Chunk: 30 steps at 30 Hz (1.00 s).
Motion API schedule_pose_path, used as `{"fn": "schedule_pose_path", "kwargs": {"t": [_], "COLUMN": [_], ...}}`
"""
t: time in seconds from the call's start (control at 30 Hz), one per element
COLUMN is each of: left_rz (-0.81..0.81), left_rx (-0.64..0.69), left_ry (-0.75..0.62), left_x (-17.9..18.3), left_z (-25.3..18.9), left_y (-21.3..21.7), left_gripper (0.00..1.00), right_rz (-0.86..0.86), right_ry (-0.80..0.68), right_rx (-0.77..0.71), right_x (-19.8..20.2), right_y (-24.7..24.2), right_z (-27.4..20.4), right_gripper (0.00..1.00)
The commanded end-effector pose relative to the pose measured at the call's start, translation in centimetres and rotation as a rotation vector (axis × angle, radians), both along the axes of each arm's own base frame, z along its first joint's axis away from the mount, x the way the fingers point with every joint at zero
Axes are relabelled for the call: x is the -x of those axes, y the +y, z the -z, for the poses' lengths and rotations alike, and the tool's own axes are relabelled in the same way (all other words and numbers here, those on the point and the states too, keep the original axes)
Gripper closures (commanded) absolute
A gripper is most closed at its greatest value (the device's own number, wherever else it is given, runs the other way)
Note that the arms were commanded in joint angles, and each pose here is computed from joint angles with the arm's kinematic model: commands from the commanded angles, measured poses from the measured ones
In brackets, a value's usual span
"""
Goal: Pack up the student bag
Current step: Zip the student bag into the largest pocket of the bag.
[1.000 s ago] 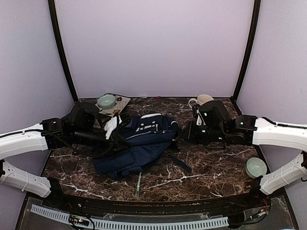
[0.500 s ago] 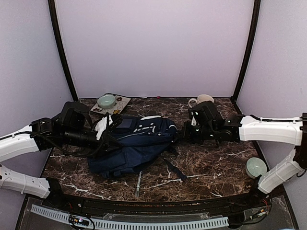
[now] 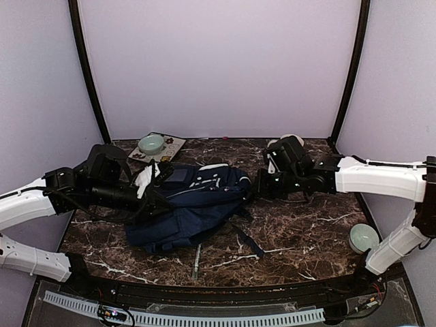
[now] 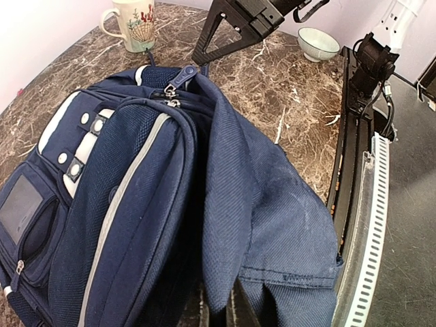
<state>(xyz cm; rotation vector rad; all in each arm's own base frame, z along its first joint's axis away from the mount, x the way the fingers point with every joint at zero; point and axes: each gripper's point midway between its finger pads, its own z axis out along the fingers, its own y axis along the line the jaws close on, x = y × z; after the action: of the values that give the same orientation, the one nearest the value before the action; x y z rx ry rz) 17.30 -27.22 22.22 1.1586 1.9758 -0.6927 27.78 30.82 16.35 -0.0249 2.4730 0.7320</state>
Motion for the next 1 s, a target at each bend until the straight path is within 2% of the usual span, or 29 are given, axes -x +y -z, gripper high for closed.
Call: {"fn": "schedule_pose_path", "kwargs": {"t": [0.0, 0.3, 0.6, 0.7, 0.8, 0.87, 0.97], "left_rz": [0.000, 0.076, 0.157, 0.182, 0.206, 0.217, 0.239], "left_rx": [0.083, 0.115, 0.131, 0.141, 0.149, 0.150, 0.146], "left_ry": [-0.019, 0.034, 0.095, 0.101, 0.109, 0.121, 0.132], "left_x": [-0.5, -0.7, -1.2, -1.5, -1.7, -1.9, -2.0], "left_z": [-2.8, -2.8, -2.9, -3.1, -3.2, -3.0, -2.7], "left_y": [-0.9, -3.5, -6.6, -7.7, -8.8, -9.6, -11.0], "left_gripper": [1.00, 1.00, 1.00, 1.00, 1.00, 1.00, 1.00], "right_rz": [0.103, 0.135, 0.190, 0.207, 0.221, 0.234, 0.251], "right_ry": [-0.033, -0.013, -0.042, -0.060, -0.071, -0.068, -0.057], "right_rx": [0.122, 0.185, 0.160, 0.164, 0.172, 0.178, 0.163], "right_x": [-1.6, -0.2, 0.8, 0.9, 1.1, 1.3, 1.6], "right_y": [-3.7, -6.3, -8.4, -9.0, -9.7, -10.2, -10.5], "right_z": [-0.2, -0.9, -3.1, -4.2, -5.1, -5.2, -5.2], "right_gripper": [1.00, 1.00, 0.90, 0.81, 0.63, 0.55, 0.50]}}
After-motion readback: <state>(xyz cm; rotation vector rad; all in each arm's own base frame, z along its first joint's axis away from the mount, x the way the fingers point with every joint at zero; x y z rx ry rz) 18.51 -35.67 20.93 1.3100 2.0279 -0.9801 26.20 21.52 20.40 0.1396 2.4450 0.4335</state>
